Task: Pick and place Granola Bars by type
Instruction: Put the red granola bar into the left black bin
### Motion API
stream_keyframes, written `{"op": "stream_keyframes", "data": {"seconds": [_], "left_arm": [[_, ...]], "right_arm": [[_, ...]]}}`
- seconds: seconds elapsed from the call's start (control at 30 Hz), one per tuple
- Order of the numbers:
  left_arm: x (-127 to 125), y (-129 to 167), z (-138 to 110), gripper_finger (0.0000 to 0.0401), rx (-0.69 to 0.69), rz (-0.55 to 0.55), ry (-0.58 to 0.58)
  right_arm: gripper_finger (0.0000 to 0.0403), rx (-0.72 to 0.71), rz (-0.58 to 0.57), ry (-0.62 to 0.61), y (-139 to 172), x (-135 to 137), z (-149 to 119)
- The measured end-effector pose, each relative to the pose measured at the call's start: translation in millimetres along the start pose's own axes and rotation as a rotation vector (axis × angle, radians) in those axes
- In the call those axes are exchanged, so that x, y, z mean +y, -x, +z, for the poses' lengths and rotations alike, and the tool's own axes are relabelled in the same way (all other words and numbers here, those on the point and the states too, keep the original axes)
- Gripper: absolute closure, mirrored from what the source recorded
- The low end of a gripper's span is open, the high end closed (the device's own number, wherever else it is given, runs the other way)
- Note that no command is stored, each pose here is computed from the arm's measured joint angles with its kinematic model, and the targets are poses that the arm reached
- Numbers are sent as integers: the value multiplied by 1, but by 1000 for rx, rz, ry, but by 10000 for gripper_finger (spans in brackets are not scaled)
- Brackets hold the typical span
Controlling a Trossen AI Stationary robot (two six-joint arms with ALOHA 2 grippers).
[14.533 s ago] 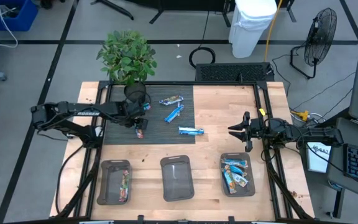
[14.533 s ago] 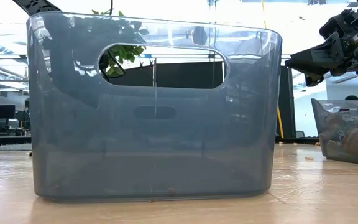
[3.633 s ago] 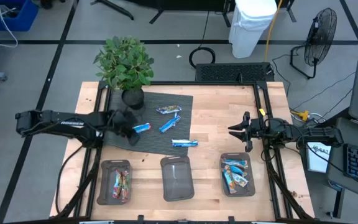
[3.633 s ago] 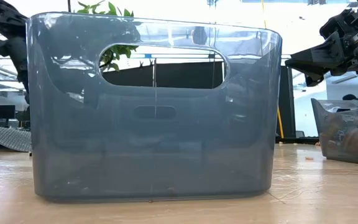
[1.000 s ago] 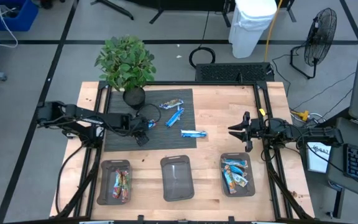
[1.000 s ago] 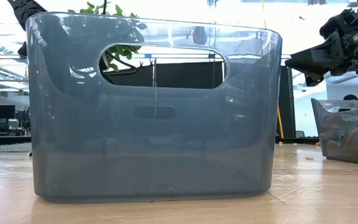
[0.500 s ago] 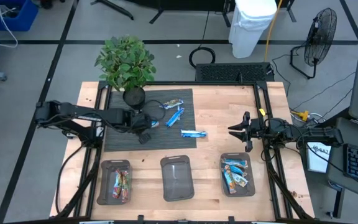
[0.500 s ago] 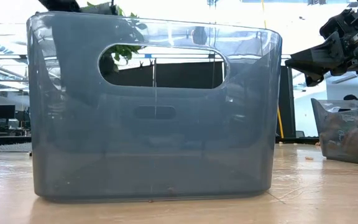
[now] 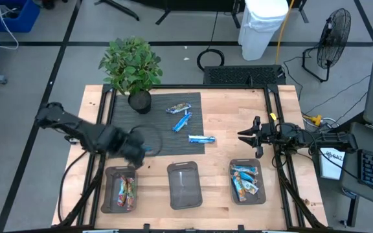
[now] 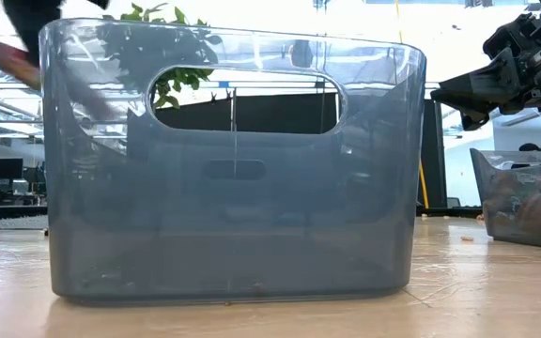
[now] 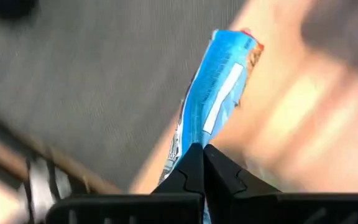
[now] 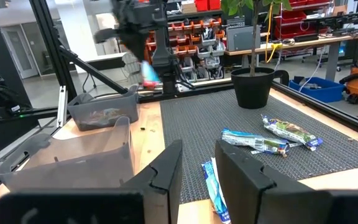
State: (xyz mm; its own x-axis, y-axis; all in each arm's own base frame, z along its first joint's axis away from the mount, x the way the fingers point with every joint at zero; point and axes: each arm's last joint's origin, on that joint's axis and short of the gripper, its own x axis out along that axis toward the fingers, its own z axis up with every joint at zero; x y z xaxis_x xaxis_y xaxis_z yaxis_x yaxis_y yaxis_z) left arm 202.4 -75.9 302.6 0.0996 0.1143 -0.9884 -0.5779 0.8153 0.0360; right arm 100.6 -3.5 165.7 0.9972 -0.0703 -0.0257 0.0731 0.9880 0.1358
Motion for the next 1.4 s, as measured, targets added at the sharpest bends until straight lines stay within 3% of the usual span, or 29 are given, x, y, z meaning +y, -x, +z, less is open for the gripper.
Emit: {"op": "stream_keyframes", "data": {"seconds": [0.23,0.47,0.9,1.17,1.4], "left_arm": [[-25,12,-79,400,172,22,203],[-39,11,-122,400,164,37,293],[-43,9,-128,400,139,43,306],[-50,9,-126,399,97,-37,265],[-50,8,-125,397,86,-41,267]], "right_arm": [[316,0,0,0,0,0,0],[316,0,0,0,0,0,0],[316,0,0,0,0,0,0],[316,-1,-1,0,0,0,0],[316,0,0,0,0,0,0]]}}
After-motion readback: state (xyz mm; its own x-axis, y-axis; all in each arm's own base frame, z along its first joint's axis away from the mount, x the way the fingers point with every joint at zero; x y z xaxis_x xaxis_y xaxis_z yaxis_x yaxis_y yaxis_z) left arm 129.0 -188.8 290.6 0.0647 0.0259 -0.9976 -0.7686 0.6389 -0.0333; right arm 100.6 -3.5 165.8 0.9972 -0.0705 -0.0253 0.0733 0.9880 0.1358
